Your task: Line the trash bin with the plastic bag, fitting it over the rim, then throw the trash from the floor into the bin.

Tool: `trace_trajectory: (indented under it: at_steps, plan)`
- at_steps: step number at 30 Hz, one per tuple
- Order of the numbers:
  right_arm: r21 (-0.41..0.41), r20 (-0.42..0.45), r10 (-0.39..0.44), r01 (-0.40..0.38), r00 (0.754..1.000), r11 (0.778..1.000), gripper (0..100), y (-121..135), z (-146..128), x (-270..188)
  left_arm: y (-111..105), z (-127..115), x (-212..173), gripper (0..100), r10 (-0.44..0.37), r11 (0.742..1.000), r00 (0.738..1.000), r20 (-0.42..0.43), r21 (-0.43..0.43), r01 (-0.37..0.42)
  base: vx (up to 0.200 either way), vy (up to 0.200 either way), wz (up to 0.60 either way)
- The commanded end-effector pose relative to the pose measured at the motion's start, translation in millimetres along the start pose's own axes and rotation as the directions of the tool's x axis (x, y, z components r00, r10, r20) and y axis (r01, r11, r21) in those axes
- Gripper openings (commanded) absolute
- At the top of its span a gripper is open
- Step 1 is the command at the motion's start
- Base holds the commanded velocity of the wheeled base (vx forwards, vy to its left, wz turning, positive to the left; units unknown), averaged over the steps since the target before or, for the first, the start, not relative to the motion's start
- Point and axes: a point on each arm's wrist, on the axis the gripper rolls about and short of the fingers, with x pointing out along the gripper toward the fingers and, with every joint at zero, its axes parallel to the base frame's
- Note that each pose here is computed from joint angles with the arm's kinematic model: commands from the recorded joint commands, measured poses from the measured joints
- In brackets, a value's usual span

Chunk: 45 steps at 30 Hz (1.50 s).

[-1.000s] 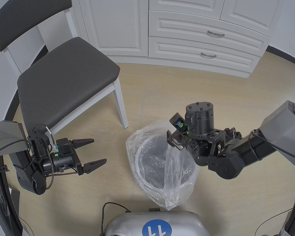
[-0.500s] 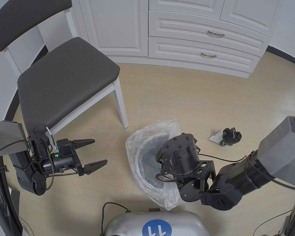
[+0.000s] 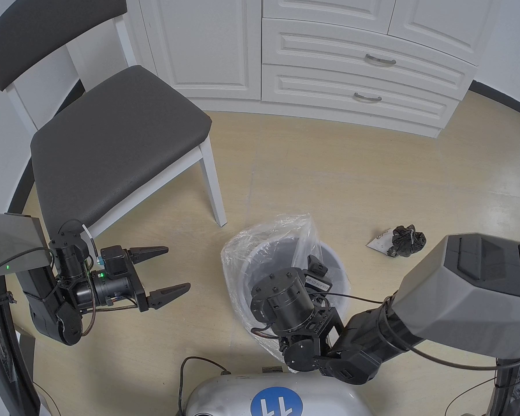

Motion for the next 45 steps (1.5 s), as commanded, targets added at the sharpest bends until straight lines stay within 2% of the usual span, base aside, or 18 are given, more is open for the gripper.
trace_trajectory:
  at_steps: [1,4,8,14,26,27,32,33,36,37,38,39,41,42,44,45]
  plan:
    - [-0.004,-0.002,0.004,-0.004,1.000,1.000,100,8,1,4,0,-1,0,100,-0.001,1.000,1.000,-0.001,-0.002,0.001,0.000,0.000,0.00]
    - [0.026,0.049,0.006,-0.007,0.999,1.000,100,8,16,-9,0,0,0,100,-0.001,1.000,1.000,0.000,0.000,0.001,0.000,0.000,0.00]
    - [0.015,0.078,0.021,-0.022,0.997,1.000,100,16,22,-20,0,0,0,100,-0.001,1.000,1.000,0.000,0.000,0.001,0.000,0.000,0.00]
    - [-0.014,0.018,-0.014,0.014,1.000,1.000,100,24,13,-11,0,0,0,100,-0.001,1.000,1.000,0.001,0.001,0.001,0.000,0.000,0.00]
    - [-0.025,-0.082,-0.045,0.043,0.996,0.999,100,-1,-16,11,0,0,1,100,0.000,1.000,1.000,0.002,0.002,0.000,0.000,0.000,0.00]
    - [-0.024,-0.082,-0.043,0.041,0.996,0.999,0,-1,-16,11,1,0,0,100,0.001,1.000,1.000,0.002,0.002,-0.001,0.000,0.000,0.00]
    - [0.027,-0.058,-0.049,0.051,0.997,0.998,0,-13,-11,4,0,-1,0,100,0.001,1.000,1.000,-0.001,-0.003,-0.001,0.000,0.000,0.00]
    - [0.085,-0.044,-0.048,0.052,0.998,0.995,0,-20,-10,-1,0,-1,-1,100,0.001,1.000,1.000,-0.004,-0.007,-0.001,0.000,0.000,0.00]
    - [0.166,-0.023,-0.024,0.028,0.999,0.986,0,-22,-12,-4,-4,-3,-4,100,0.000,1.000,1.000,-0.014,-0.021,-0.001,0.000,0.000,0.00]
    - [0.224,-0.010,-0.008,0.010,1.000,0.974,0,-23,-13,-4,-7,-5,-5,100,-0.004,0.999,1.000,-0.023,-0.033,0.003,0.000,0.000,0.00]
    - [0.301,0.003,0.003,-0.004,1.000,0.954,0,-24,-14,-4,-12,-7,-8,100,-0.009,0.999,0.999,-0.036,-0.048,0.007,0.000,0.000,0.00]
    - [0.325,0.009,0.009,-0.011,1.000,0.946,0,-24,-14,-4,-14,-8,-8,100,-0.013,0.999,0.999,-0.039,-0.052,0.011,0.000,0.000,0.00]
    - [0.404,0.011,0.028,-0.030,1.000,0.914,0,-27,-19,0,-21,-6,-7,100,-0.031,0.998,0.999,-0.044,-0.052,0.029,0.000,0.000,0.00]
    - [0.426,0.009,0.037,-0.037,0.999,0.904,0,-28,-23,2,-23,-4,-6,100,-0.035,0.998,0.999,-0.042,-0.046,0.033,0.000,0.000,0.00]
    - [0.430,0.008,0.038,-0.038,0.999,0.902,0,-28,-23,2,-24,-3,-6,100,-0.036,0.998,0.999,-0.041,-0.045,0.034,0.000,0.000,0.00]
    - [0.519,0.024,0.060,-0.064,0.998,0.852,0,-34,-29,3,-28,1,-2,100,-0.050,0.998,0.998,-0.036,-0.037,0.048,0.000,0.000,0.00]
